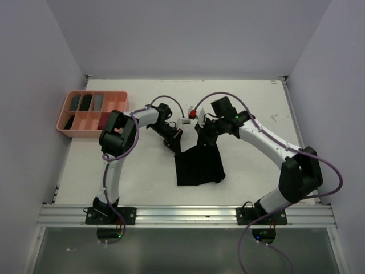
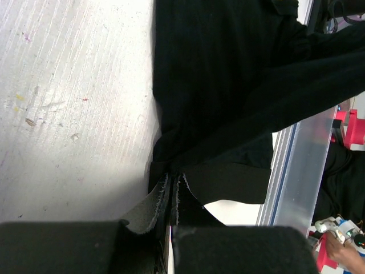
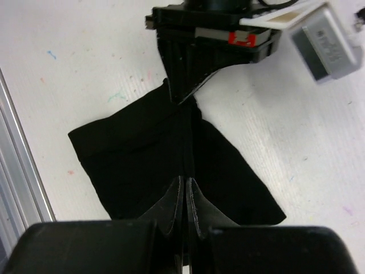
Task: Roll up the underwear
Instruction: Fold the underwear
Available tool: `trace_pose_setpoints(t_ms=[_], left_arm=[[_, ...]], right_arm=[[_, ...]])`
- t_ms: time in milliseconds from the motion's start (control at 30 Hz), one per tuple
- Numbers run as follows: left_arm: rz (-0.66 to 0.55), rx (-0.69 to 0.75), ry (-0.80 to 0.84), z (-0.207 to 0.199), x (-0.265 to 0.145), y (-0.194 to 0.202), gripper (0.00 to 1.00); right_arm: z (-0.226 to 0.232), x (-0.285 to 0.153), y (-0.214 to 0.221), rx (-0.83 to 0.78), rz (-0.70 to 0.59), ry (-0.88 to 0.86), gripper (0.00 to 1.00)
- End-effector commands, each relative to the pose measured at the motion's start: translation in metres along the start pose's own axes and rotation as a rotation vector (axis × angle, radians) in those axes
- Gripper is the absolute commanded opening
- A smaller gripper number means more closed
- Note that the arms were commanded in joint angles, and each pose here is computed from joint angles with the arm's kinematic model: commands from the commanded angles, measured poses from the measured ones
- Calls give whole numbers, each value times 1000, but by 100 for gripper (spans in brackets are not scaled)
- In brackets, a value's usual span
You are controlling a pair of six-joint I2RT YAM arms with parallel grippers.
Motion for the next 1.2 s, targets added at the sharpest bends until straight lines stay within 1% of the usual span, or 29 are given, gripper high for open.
trace_pose_setpoints(t_ms=[0,67,267,533,667,800,933,1000,1033,1100,1133,1167], left_arm=[[268,6,-222,49,12,60,0],[269,6,-223,49,12,60,0],[263,9,-229,47,11,60,0],[258,17,-247,44,7,60,0],[259,15,-250,43,6,60,0],[264,12,-254,44,6,61,0],[275,4,-263,45,6,63,0],[275,0,-271,45,5,63,0],[275,-5,-276,45,5,64,0],[273,-11,-279,45,5,64,0],[273,-20,-282,45,5,65,0],[273,-25,-283,45,5,65,0]], right_arm=[[-5,-9,-15,43,-52,-57,0],[-17,-12,-13,69,-56,-49,0],[-52,-3,11,168,-9,-42,0],[-93,22,45,314,22,-58,0],[-105,37,51,351,29,-80,0],[-117,49,46,373,17,-85,0],[-124,56,46,420,39,-90,0],[-128,59,50,466,77,-83,0],[-127,61,51,481,93,-84,7],[-127,58,49,519,105,-78,13],[-127,56,47,531,101,-77,25],[-125,52,44,546,99,-78,31]])
Point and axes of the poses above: each gripper's point midway between its finger pads, its own x axis out along the fingers, its own z axis along the line the jaws close on, y = z × x, the point moved 4 cm from there along -x, back along the fingers, and after that the axes turned 10 degrees about x, right-handed, at the moved point
